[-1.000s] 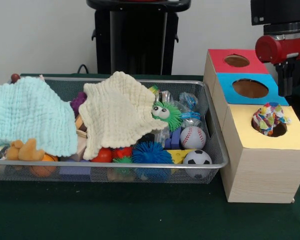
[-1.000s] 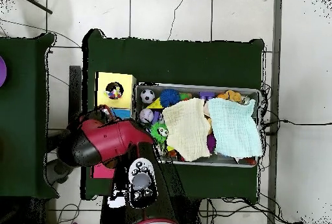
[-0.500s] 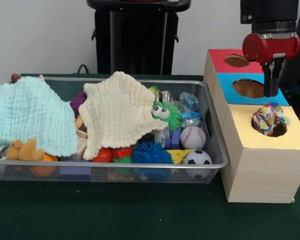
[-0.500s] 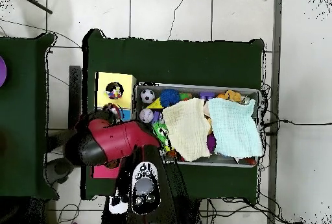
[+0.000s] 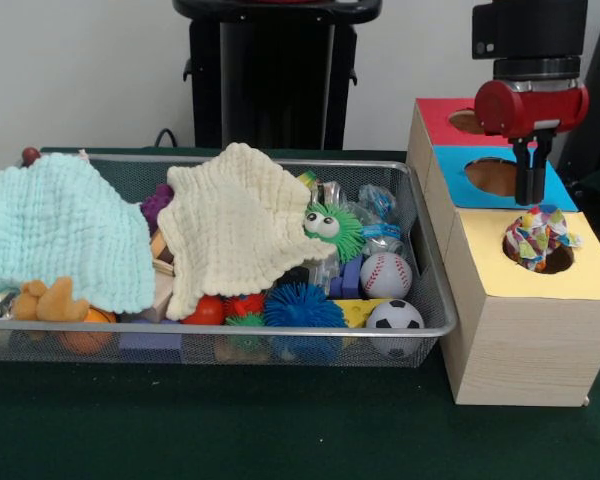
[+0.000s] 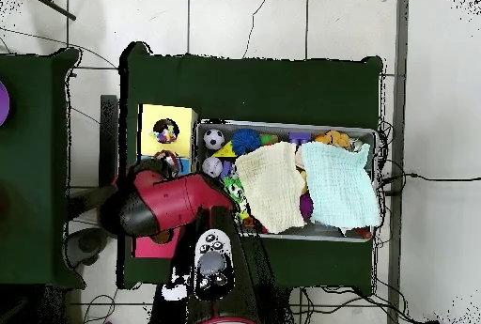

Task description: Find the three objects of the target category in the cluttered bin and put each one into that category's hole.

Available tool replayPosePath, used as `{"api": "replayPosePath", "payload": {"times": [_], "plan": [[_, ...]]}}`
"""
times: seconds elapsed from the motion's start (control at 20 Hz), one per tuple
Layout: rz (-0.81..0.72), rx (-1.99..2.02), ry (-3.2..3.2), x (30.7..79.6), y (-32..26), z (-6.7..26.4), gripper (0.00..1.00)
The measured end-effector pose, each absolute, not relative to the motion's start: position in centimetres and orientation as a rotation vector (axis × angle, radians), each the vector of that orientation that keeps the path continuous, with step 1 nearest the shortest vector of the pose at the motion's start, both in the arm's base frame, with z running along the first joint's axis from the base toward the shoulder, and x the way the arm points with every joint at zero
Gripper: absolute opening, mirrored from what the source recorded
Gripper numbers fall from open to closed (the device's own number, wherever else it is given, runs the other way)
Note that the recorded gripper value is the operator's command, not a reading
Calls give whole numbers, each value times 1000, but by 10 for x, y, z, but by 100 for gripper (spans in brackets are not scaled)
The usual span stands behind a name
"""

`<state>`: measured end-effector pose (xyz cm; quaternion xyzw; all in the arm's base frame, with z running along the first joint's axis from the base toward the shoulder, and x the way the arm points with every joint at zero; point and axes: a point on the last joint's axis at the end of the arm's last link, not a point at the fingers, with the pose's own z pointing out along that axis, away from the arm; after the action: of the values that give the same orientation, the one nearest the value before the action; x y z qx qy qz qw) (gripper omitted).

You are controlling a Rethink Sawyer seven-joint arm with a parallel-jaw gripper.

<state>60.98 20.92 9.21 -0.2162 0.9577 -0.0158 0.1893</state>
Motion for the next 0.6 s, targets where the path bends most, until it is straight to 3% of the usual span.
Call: {"api": "replayPosePath", "payload": {"times": [0.6], "plan": [[-45,-610,2709,608,208,80,0]]}}
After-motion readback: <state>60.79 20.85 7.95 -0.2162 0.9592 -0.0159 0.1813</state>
